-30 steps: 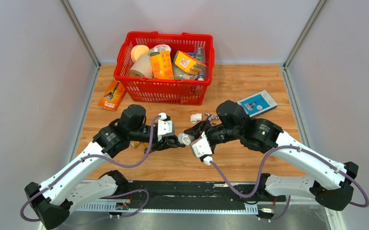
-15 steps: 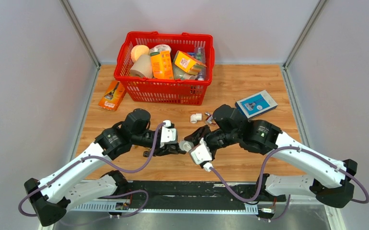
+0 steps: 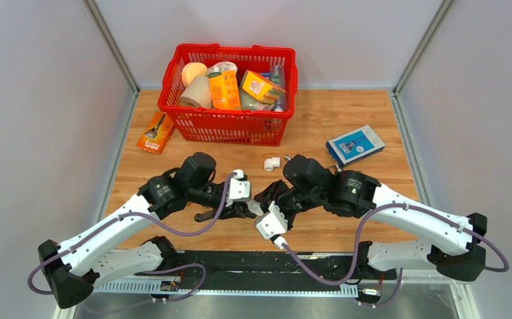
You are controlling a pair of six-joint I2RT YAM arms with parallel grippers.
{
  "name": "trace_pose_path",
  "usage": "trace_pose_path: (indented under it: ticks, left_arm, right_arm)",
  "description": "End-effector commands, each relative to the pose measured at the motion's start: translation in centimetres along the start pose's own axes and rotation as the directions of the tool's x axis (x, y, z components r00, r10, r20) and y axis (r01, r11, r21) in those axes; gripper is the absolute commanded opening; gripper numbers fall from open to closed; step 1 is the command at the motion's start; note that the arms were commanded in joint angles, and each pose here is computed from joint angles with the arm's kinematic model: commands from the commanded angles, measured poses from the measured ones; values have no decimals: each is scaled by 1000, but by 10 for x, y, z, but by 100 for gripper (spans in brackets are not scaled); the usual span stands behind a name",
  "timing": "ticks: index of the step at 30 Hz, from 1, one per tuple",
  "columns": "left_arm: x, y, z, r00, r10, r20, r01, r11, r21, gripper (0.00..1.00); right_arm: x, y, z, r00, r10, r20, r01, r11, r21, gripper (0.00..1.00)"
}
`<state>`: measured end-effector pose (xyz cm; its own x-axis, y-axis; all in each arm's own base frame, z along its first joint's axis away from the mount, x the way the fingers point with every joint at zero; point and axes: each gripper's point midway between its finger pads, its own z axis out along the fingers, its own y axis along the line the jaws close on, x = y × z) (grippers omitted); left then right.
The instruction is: Install the water faucets
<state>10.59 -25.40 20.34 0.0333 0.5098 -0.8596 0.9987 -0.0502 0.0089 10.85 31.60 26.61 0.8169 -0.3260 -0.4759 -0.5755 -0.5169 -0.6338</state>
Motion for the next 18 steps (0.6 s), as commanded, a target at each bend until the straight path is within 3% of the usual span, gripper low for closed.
trace_pose_path:
  ticks: [1,8,18]
  left_arm:
    - [-51,0,-4,973,158,168,-159,987,-3,0]
    - [-55,3,-11,955,216,205,-206,976,-71,0]
    - [-54,12,-16,948,251,196,-223,963,-154,0]
  right_arm:
    - [0,-9,5,998,-55,-17,55,998,11,0]
    - [-14,-8,8,992,81,99,-81,997,-3,0]
    - [-16,-19,7,943,302,142,-304,953,-11,0]
